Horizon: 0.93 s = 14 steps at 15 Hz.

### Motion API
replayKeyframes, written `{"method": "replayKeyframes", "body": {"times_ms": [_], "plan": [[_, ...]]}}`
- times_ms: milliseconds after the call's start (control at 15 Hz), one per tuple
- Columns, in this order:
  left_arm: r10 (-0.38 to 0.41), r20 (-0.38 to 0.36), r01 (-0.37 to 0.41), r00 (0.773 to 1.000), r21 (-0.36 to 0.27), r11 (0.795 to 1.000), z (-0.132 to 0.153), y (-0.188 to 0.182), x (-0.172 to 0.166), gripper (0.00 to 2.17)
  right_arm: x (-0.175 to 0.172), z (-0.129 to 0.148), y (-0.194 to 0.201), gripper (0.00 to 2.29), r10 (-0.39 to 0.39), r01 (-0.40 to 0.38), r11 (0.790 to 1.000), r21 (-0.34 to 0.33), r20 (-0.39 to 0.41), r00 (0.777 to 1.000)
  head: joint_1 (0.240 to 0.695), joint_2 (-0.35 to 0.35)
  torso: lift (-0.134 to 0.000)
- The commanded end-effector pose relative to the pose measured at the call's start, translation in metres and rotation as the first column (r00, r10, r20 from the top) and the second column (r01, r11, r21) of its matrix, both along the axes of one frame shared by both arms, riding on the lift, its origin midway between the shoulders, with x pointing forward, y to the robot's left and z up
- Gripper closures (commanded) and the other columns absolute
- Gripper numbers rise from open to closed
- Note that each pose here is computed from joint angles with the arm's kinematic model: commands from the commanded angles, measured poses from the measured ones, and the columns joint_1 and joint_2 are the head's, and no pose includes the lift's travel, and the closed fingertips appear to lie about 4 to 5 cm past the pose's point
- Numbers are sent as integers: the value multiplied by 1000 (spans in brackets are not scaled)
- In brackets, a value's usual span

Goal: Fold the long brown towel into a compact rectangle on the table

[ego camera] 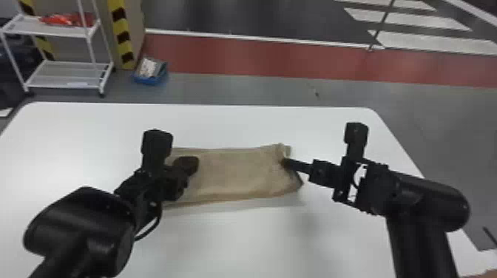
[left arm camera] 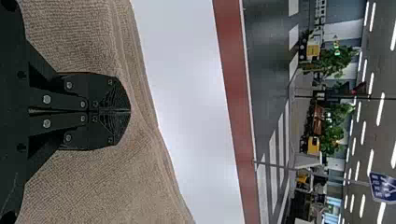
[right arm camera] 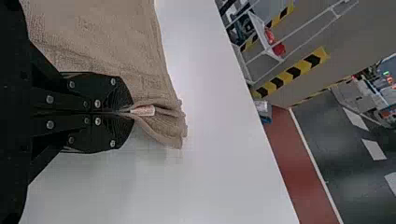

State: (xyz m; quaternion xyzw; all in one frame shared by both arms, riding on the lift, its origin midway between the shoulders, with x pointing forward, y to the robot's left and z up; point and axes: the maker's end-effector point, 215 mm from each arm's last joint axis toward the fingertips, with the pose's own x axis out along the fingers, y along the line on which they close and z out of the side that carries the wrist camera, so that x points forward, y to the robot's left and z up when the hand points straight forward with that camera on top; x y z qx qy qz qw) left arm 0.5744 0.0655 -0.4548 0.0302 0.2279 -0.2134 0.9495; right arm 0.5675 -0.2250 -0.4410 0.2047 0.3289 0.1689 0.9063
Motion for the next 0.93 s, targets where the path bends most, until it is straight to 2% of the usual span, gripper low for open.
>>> {"method": "replayKeyframes", "body": {"times_ms": [0,200,267,533,600,867], "plan": [[0,-3,0,1000,7,1000,-1,1,0,2067,2,19,7,1598,9,-10,1000,29,47,999,695,-155,-124],[3,-12,-3,1000,6,1000,-5,1,-4,2067,2,48,14,1598,18,-23,999,47,111,994,695,-144,-124],[11,-21,-11,1000,4,1000,-11,6,-10,2067,2,49,10,1598,10,-14,999,40,115,993,695,-141,-124],[29,45,-27,999,-44,999,31,16,-10,2067,9,56,-46,1598,-71,69,997,21,120,990,695,-151,-124],[38,37,-37,999,-32,999,32,31,-14,2067,12,55,-56,1598,-79,78,997,13,115,990,695,-161,-124],[25,13,-25,1000,-29,999,26,37,-23,2067,17,58,-61,1595,-77,77,997,7,117,990,695,-180,-124]]}}
